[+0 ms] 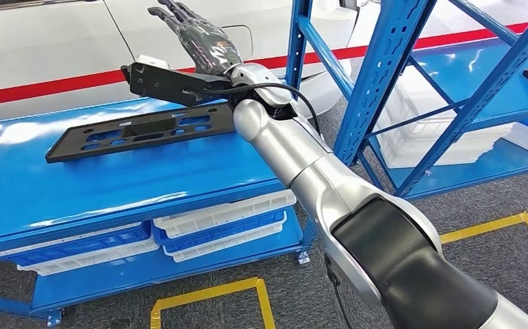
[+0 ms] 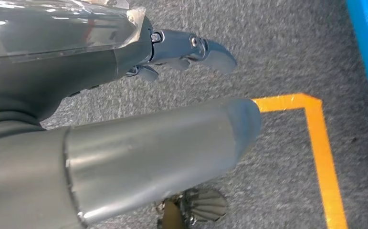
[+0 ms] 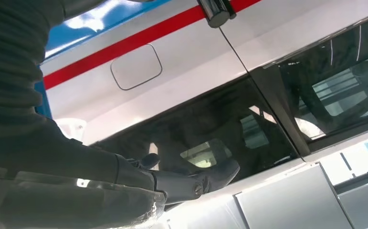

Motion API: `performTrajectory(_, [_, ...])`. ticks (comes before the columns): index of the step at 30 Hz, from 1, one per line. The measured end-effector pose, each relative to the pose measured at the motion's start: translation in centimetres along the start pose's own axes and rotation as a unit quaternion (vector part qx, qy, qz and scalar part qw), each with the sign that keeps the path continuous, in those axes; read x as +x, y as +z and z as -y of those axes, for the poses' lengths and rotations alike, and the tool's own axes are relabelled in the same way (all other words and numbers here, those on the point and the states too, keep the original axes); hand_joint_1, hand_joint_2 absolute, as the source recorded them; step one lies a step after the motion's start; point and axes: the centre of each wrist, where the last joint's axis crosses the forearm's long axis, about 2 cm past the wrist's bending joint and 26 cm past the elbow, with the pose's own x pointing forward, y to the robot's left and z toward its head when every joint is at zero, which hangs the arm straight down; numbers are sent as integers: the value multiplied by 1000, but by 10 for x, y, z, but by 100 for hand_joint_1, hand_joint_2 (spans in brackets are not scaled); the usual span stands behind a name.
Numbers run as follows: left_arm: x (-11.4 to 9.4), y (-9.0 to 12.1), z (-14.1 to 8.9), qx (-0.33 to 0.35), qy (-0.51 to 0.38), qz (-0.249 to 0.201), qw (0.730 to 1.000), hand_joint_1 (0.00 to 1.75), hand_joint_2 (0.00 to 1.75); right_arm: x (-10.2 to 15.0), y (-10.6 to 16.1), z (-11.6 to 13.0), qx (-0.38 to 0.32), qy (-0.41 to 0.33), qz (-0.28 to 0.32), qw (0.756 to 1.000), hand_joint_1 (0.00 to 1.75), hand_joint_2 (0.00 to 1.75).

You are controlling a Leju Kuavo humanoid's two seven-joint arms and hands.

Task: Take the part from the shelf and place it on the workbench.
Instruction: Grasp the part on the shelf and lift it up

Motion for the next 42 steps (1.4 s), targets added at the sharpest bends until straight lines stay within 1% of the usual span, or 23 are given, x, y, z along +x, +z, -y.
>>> performTrajectory(3, [2, -1, 0, 0, 0, 2, 1000, 0, 0, -1, 0, 0, 0, 1, -1, 1000, 0, 175])
performTrajectory(9, [-1, 1, 2, -3, -1, -1, 1000, 0, 0, -6, 3, -1, 3, 2, -9, 1000, 0, 175])
performTrajectory(18, [2, 1, 4, -6, -5, -4, 1000, 0, 0, -2, 0, 2, 0, 8, -9, 1000, 0, 175])
performTrajectory(22, [1, 1, 4, -5, -6, -7, 1000, 0, 0, -4, 2, 0, 3, 7, -13, 1000, 0, 175])
performTrajectory(30, [3, 0, 4, -6, -8, -5, 1000, 0, 0, -5, 2, 3, 1, 10, -15, 1000, 0, 175])
performTrajectory(38, [7, 0, 7, -12, -10, -1, 1000, 0, 0, -16, 8, 5, 1, 16, -26, 1000, 0, 175])
performTrajectory(42, [8, 0, 9, -14, -11, -1, 1000, 0, 0, -16, 8, 7, 8, 20, -23, 1000, 0, 175])
